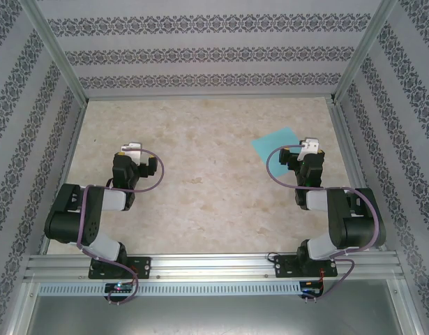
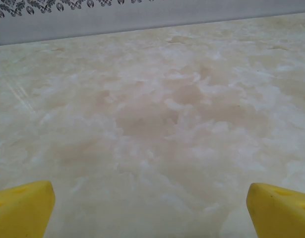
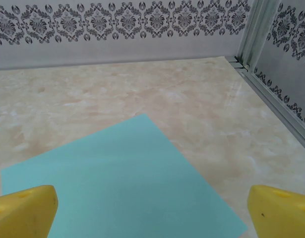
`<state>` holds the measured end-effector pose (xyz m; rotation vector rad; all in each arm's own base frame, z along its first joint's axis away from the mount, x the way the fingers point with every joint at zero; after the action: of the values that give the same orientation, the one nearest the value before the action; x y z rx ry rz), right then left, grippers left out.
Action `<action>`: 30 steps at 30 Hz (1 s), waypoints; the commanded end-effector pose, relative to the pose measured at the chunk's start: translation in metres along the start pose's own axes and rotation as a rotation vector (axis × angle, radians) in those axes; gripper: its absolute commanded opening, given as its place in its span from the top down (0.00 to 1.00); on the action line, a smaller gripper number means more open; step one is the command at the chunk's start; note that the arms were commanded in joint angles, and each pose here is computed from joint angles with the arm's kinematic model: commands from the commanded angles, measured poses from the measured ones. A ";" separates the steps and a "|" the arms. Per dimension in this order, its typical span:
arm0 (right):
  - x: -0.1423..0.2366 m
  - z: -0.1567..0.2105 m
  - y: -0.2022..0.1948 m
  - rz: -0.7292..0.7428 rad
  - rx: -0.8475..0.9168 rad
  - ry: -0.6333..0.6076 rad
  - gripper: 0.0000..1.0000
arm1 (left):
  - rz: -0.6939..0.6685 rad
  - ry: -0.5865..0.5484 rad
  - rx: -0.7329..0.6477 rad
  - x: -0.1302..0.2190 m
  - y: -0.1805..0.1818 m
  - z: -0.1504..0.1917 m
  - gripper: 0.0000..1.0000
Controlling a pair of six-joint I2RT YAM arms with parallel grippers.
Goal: Fold a paper plane with a square sheet of paper (pick it up from the middle)
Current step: Move the square sheet of paper to the center of the table.
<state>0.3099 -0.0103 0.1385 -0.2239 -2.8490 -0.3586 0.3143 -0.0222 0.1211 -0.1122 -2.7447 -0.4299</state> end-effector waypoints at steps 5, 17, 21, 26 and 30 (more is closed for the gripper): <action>-0.002 -0.010 0.003 -0.024 -0.003 -0.035 0.02 | -0.012 -0.053 -0.007 -0.002 0.006 -0.010 0.00; -0.003 -0.010 0.003 -0.024 -0.003 -0.034 0.02 | -0.011 -0.052 -0.006 -0.002 0.006 -0.010 0.00; -0.003 -0.009 0.002 -0.027 -0.007 -0.025 0.02 | -0.010 -0.051 -0.005 -0.003 0.006 -0.010 0.00; -0.003 -0.010 0.001 -0.032 -0.010 -0.027 0.02 | -0.012 -0.050 -0.006 -0.003 0.006 -0.009 0.00; -0.004 -0.010 0.001 -0.032 -0.009 -0.028 0.02 | -0.066 -0.040 0.017 -0.001 0.012 -0.011 0.00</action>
<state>0.3100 -0.0110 0.1386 -0.2081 -2.8482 -0.3641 0.3143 -0.0217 0.1212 -0.1047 -2.7442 -0.4307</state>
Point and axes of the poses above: each hand's point on the last joint's axis, 136 mm out from that joint toward the fingers, its own x axis back along the fingers, its own y axis along the line the jaws close on, z = x × y, the point moved 9 cm from there along x, back along the fingers, and after that the axes turned 15 degrees about -x, right-handed, at the moved point
